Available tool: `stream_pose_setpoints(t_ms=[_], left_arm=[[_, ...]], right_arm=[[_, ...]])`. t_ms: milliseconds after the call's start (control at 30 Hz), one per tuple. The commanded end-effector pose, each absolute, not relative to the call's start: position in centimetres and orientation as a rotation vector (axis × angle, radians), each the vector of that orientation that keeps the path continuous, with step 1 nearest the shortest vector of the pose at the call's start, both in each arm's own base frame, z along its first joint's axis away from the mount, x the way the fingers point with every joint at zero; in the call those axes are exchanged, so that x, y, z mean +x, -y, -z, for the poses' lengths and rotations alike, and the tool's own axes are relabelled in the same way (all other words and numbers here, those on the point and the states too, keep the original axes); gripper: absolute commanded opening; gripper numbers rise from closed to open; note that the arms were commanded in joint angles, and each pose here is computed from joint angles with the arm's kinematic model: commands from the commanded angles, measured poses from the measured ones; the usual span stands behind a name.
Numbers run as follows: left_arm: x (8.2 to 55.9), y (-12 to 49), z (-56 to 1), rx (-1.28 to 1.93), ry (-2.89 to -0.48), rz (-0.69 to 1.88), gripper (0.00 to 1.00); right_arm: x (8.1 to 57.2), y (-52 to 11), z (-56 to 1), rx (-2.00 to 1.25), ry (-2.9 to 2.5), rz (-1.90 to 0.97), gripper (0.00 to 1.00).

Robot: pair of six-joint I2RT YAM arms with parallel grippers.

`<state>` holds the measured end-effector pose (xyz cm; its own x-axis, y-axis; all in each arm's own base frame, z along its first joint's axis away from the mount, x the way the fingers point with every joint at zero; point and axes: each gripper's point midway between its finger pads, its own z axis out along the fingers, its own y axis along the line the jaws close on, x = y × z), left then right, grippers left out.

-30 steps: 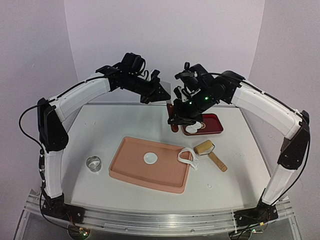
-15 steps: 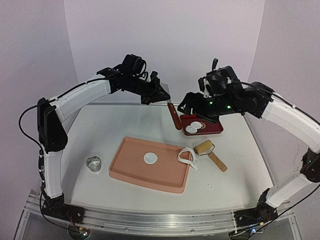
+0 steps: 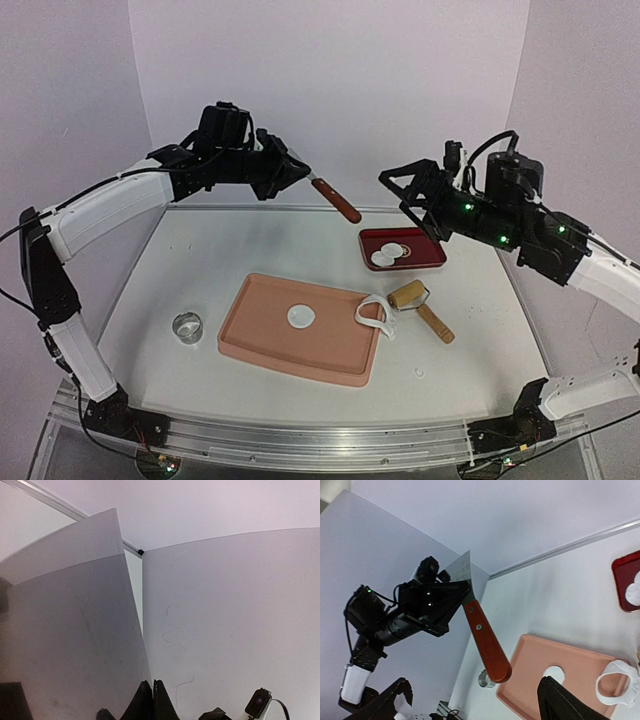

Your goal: Roll out the dumpling wrappers from the dough

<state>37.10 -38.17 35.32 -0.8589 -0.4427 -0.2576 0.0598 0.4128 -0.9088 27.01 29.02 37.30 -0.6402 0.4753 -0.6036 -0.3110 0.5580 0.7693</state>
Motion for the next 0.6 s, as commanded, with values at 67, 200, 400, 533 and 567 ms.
stream_pose_setpoints(t_ms=[67, 200, 400, 533, 567], left_arm=[[36.2, 34.9, -43.1, -0.414, -1.863, 1.617, 0.0], [35.7, 33.0, -43.7, -0.449, -1.749, 1.651, 0.0], [35.0, 31.9, -45.8, -0.433, -1.637, 1.707, 0.0], [34.7, 30.3, -47.0, -0.488, -1.52, 1.737, 0.0], [34.9, 29.9, -47.0, -0.521, -1.492, 1.749, 0.0]], right_arm=[[25.9, -30.9, -41.2, 0.119, -1.794, -1.457, 0.88], [25.7, -31.6, -42.7, 0.174, -1.702, -1.634, 0.87], [26.1, -32.7, -42.1, 0.225, -1.678, -1.696, 0.88], [25.5, -34.6, -42.2, 0.229, -1.663, -1.677, 0.88], [25.3, -35.2, -42.3, 0.222, -1.666, -1.678, 0.88]])
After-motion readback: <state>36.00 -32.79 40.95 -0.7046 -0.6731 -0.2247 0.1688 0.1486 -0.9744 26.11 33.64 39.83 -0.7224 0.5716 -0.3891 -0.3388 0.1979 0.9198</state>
